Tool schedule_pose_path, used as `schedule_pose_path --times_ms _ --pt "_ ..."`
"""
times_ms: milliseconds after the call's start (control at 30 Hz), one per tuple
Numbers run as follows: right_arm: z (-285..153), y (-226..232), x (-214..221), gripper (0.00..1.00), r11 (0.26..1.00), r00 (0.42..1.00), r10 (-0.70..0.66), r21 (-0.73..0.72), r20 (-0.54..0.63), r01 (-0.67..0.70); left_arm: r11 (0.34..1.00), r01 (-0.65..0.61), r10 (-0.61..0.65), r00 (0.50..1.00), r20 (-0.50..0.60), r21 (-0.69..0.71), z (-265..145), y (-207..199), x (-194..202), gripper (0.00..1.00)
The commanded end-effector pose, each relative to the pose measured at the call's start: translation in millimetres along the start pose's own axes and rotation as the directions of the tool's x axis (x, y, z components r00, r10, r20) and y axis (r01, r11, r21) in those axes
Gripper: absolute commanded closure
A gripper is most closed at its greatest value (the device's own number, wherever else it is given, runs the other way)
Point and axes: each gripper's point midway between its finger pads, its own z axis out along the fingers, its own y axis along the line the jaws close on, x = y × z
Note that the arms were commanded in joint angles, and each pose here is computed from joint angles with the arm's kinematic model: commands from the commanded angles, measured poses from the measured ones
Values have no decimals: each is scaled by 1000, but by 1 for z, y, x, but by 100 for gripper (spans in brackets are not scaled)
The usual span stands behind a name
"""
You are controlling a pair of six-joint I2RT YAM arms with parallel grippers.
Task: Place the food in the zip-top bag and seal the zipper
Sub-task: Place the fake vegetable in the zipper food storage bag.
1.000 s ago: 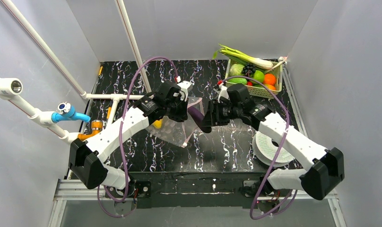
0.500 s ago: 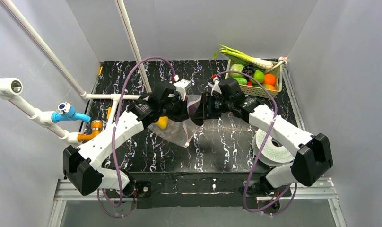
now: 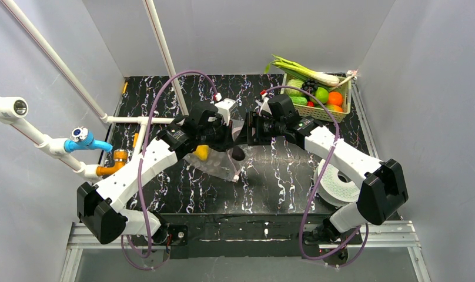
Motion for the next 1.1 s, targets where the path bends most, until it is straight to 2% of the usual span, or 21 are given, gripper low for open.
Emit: schedule_pose_path --times_ms 0,267,433,533,667,733,800,933,1000,1067 --pt "-9 21 -15 23 998 997 -47 -46 58 50 1000 -10 9 999 47 23 -12 -7 -7 100" --pt "-17 20 -13 22 997 995 -65 -35 71 67 1000 -6 5 999 36 20 -9 -5 -5 100" --pt "-28 19 -14 27 996 991 -87 -16 102 89 1000 -11 10 999 53 5 -12 -3 -8 100" --pt "-43 17 -18 29 993 981 -119 27 153 116 998 -39 47 988 144 -56 -32 5 -20 100" --pt "-76 20 -25 29 983 954 -181 73 239 168 994 -45 79 927 367 -99 -63 13 -37 100" --pt "-89 22 -27 29 977 939 -211 91 272 193 995 -51 79 910 408 -80 -69 9 -40 100" --pt "-99 18 -30 28 970 924 -235 131 300 204 997 -53 67 919 389 -48 -66 3 -39 100" --pt "-111 -5 -39 26 963 913 -225 222 340 154 994 -13 34 980 196 -106 -31 16 -21 100" --pt "-113 -16 -43 26 962 917 -201 246 345 118 983 1 15 996 88 -182 -21 29 -13 100" --pt "-115 -29 -49 26 960 920 -171 270 352 75 982 -3 8 1000 27 -189 -14 30 -7 100"
